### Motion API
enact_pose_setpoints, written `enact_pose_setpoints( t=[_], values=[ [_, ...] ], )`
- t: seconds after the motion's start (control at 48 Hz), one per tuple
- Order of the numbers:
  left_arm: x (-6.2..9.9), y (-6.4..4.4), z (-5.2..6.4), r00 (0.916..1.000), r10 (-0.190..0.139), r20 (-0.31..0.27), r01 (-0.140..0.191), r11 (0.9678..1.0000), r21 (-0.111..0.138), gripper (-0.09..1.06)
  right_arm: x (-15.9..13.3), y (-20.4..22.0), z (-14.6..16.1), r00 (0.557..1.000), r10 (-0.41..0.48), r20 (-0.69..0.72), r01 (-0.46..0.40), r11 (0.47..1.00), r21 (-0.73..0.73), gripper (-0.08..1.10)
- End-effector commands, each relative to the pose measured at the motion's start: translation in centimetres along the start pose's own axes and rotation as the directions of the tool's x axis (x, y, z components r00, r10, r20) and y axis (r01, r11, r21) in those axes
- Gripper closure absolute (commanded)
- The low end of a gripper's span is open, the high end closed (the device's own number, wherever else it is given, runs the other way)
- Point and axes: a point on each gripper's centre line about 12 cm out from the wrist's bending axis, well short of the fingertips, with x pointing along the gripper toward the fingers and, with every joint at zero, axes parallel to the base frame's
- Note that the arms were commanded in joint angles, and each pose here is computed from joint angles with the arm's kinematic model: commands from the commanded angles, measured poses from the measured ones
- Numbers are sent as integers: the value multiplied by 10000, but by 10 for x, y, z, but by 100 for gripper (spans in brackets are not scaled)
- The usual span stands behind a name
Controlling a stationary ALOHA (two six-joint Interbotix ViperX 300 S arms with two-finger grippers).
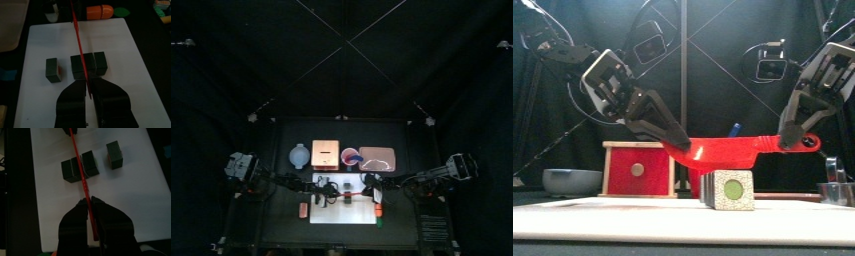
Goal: Place sushi on board then cut the sushi with the knife then place the pieces on the plate
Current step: Cut the sushi into 4 pieces
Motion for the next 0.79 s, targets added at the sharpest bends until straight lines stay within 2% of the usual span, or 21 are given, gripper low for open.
enact_pose_setpoints(
  t=[0.021, 0.5, 0.792],
  values=[
    [0, -11, 8, 9995, -230, 228, 227, 9997, 126, 53, 1, 0, 6, 9999, -21, 137, 19, 9999, 160, 63],
    [0, -7, 8, 9996, -160, 230, 157, 9998, 155, 53, 5, -2, 5, 9999, -104, 98, 102, 9998, 143, 63],
    [-2, -2, 14, 9991, -102, 408, 92, 9997, 233, 53, 4, -2, 7, 9998, -104, 165, 103, 9999, 57, 63]
  ],
)
